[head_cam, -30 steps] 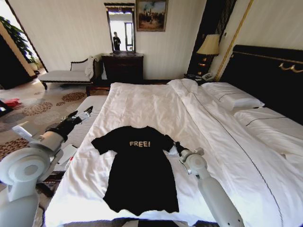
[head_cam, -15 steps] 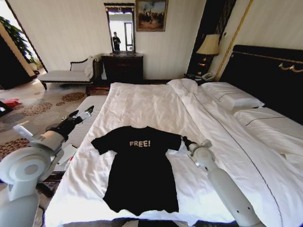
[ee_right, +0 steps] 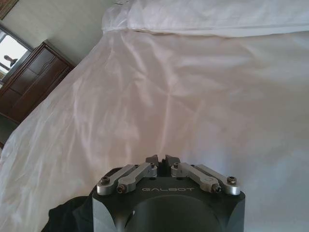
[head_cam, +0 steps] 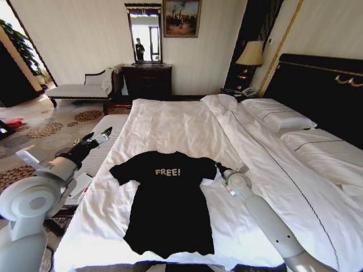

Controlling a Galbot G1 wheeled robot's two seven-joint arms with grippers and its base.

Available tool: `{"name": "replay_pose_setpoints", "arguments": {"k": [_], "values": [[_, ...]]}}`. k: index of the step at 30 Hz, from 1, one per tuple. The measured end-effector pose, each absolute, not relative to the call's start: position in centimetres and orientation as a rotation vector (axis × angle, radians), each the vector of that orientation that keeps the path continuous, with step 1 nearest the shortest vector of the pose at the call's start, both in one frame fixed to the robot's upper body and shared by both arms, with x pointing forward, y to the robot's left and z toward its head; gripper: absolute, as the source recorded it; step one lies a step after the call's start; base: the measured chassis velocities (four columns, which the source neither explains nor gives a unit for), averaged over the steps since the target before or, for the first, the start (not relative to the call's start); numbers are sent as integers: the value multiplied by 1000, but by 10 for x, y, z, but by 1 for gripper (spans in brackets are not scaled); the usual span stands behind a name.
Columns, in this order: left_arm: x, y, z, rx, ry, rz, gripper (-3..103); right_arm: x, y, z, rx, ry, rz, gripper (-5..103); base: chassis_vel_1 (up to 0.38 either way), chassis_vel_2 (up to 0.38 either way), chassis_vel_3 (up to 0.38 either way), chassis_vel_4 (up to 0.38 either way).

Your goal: Fold the clothes on the bed.

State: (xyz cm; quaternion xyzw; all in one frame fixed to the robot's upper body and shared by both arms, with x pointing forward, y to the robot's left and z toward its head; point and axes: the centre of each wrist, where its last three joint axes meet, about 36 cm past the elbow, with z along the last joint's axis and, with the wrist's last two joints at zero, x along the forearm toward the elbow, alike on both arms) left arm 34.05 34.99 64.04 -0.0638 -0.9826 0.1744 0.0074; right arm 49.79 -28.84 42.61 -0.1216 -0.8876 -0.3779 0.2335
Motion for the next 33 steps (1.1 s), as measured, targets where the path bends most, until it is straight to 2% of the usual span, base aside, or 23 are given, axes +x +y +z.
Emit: {"name": "replay_pose_setpoints", "arguments": {"k": [2,3,5,8,11,13,14,16,17,20,22,23,24,26,30,31,33], "values": [[341,348,636,-191,-3062,550,100,497,-291,426,-346,-2447,-1026,-1,0,0,0,0],[341,347,633,-184,-3055,551,100,497,-292,426,-349,-2452,-1019,4,0,0,0,0],[341,347,631,-179,-3052,552,100,496,-292,426,-350,-2456,-1014,4,0,0,0,0],[337,341,608,-93,-2981,538,100,485,-291,437,-341,-2481,-1022,20,0,0,0,0],[330,337,590,-41,-2903,525,100,478,-291,447,-340,-2505,-1039,25,0,0,0,0],[316,333,570,-17,-2787,524,100,469,-294,464,-328,-2550,-1061,36,0,0,0,0],[316,333,570,-17,-2787,524,100,469,-294,464,-328,-2550,-1061,36,0,0,0,0],[301,337,559,-37,-2651,546,100,462,-300,480,-317,-2592,-1069,47,0,0,0,0],[301,337,559,-37,-2651,546,100,462,-300,480,-317,-2592,-1069,47,0,0,0,0],[287,349,547,-43,-2501,556,100,455,-310,501,-304,-2632,-1083,63,0,0,0,0],[286,351,544,-44,-2482,538,100,454,-311,504,-303,-2636,-1086,63,0,0,0,0],[284,353,539,-50,-2463,507,100,453,-313,508,-304,-2642,-1091,68,0,0,0,0],[284,354,533,-69,-2446,459,100,453,-315,511,-309,-2642,-1094,79,0,0,0,0],[284,355,529,-83,-2436,423,100,453,-315,512,-312,-2640,-1095,79,0,0,0,0],[281,370,506,-272,-2436,85,100,450,-314,516,-316,-2638,-1090,98,0,0,0,0],[282,377,502,-330,-2441,-18,100,449,-313,517,-316,-2637,-1089,100,0,0,0,0],[284,381,500,-368,-2442,-70,100,449,-313,518,-317,-2637,-1090,100,0,0,0,0]]}}
